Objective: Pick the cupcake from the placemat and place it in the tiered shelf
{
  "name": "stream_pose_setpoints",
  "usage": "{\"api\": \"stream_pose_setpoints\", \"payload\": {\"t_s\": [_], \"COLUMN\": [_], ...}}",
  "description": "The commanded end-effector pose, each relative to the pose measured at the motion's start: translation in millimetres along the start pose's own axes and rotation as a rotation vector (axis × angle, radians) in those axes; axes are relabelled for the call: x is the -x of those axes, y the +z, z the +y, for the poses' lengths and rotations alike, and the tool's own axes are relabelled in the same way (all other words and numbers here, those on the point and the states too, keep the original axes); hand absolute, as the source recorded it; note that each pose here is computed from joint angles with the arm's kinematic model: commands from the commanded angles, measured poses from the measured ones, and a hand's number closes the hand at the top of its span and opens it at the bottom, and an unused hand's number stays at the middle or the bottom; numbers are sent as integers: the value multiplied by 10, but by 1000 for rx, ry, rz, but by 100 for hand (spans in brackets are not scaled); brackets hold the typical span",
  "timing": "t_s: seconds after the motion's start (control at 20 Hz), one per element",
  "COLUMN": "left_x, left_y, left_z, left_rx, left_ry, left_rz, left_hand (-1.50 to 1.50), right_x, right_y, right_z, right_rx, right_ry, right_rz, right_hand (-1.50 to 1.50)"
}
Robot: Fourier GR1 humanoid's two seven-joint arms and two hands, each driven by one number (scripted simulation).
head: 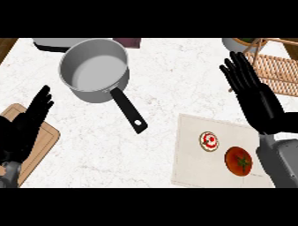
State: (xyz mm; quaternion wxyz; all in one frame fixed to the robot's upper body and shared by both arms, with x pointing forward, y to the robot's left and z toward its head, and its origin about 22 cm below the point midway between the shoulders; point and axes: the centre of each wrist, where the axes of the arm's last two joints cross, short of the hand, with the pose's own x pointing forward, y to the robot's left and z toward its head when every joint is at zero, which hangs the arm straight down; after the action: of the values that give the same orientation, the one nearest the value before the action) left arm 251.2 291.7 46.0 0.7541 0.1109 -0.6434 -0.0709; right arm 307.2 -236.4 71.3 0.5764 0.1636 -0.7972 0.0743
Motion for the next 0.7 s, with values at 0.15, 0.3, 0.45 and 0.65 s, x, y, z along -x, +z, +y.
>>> {"api": "stream_pose_setpoints", "payload": {"t_s": [0.15,0.3,0.45,0.65], "left_x": [155,350,445,650], "left_y": [76,91,108,216], "left_z": [385,340,340,379], "left_rx": [-87,-116,-109,-74], "left_ry": [-3,8,43,64], "left_rz": [15,83,104,91], "left_hand": [0,0,0,0], "right_x": [94,174,360,791], "right_y": [-185,166,194,517], "right_z": [681,-305,-2,1202], "right_rx": [24,272,490,420], "right_ry": [224,686,760,664], "right_rz": [3,227,94,132], "right_hand": [150,150,150,-150]}}
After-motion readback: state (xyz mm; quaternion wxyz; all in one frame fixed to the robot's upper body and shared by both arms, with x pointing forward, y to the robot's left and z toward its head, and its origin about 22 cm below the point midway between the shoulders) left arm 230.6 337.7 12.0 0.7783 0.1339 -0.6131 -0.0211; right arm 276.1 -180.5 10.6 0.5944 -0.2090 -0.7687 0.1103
